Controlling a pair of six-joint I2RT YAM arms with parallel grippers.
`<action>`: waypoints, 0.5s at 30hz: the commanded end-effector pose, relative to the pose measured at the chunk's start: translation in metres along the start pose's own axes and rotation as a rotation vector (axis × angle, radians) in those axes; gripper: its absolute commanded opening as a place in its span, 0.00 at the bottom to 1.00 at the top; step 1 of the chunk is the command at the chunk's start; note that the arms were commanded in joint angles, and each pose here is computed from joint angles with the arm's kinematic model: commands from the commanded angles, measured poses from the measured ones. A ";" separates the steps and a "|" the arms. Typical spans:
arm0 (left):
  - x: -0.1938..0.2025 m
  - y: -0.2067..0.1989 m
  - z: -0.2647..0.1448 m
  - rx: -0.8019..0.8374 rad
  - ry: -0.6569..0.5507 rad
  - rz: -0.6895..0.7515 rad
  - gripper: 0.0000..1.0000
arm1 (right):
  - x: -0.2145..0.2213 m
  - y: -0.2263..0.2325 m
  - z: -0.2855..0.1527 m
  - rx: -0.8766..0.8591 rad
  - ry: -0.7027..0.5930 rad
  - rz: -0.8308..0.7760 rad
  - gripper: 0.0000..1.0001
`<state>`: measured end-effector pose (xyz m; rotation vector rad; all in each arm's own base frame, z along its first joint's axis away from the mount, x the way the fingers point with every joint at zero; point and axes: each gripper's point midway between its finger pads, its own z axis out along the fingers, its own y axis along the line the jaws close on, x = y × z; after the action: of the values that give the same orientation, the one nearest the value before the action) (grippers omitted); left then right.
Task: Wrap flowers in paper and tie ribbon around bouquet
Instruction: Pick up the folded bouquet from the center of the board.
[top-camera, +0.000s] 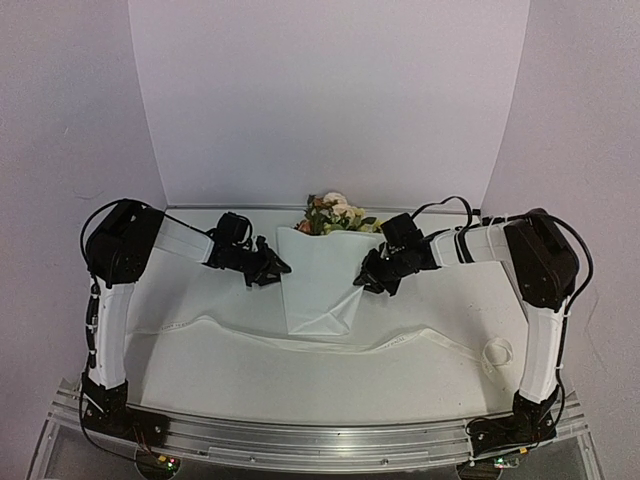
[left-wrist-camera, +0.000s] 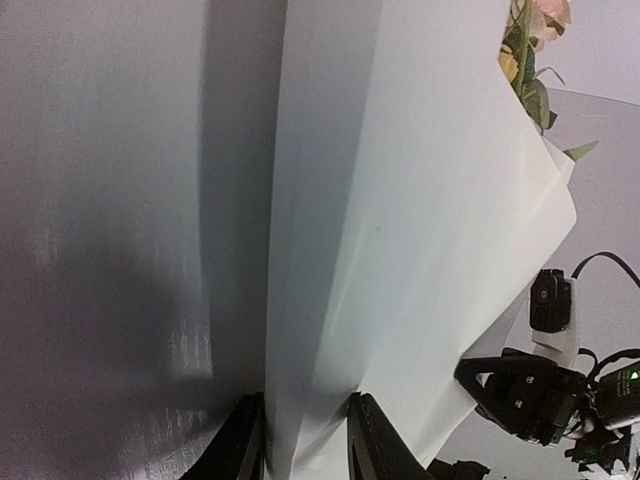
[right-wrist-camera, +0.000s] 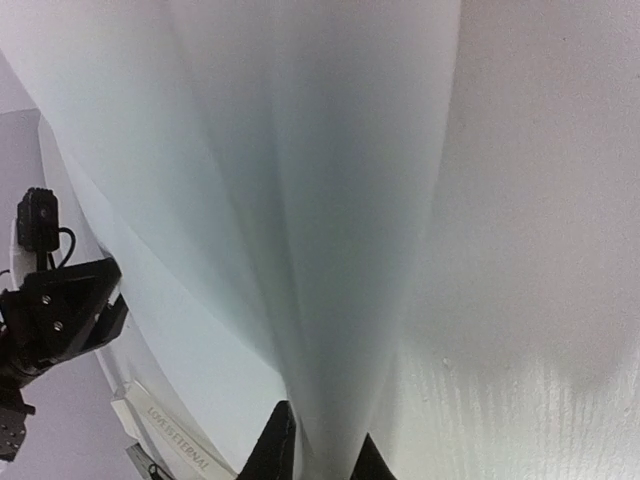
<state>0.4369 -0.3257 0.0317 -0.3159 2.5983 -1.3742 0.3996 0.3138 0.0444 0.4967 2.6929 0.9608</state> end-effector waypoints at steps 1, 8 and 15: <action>-0.004 -0.016 -0.002 0.013 0.020 -0.023 0.25 | -0.005 0.009 -0.011 0.007 0.014 0.052 0.09; 0.000 -0.031 -0.016 0.003 0.037 -0.044 0.16 | 0.001 0.018 -0.026 -0.001 0.041 0.095 0.07; 0.008 -0.037 -0.025 0.019 0.050 -0.069 0.13 | 0.011 0.013 -0.036 0.008 0.062 0.143 0.05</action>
<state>0.4262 -0.3274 0.0352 -0.3939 2.6936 -1.3933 0.3867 0.3104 0.0513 0.6428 2.7703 0.9785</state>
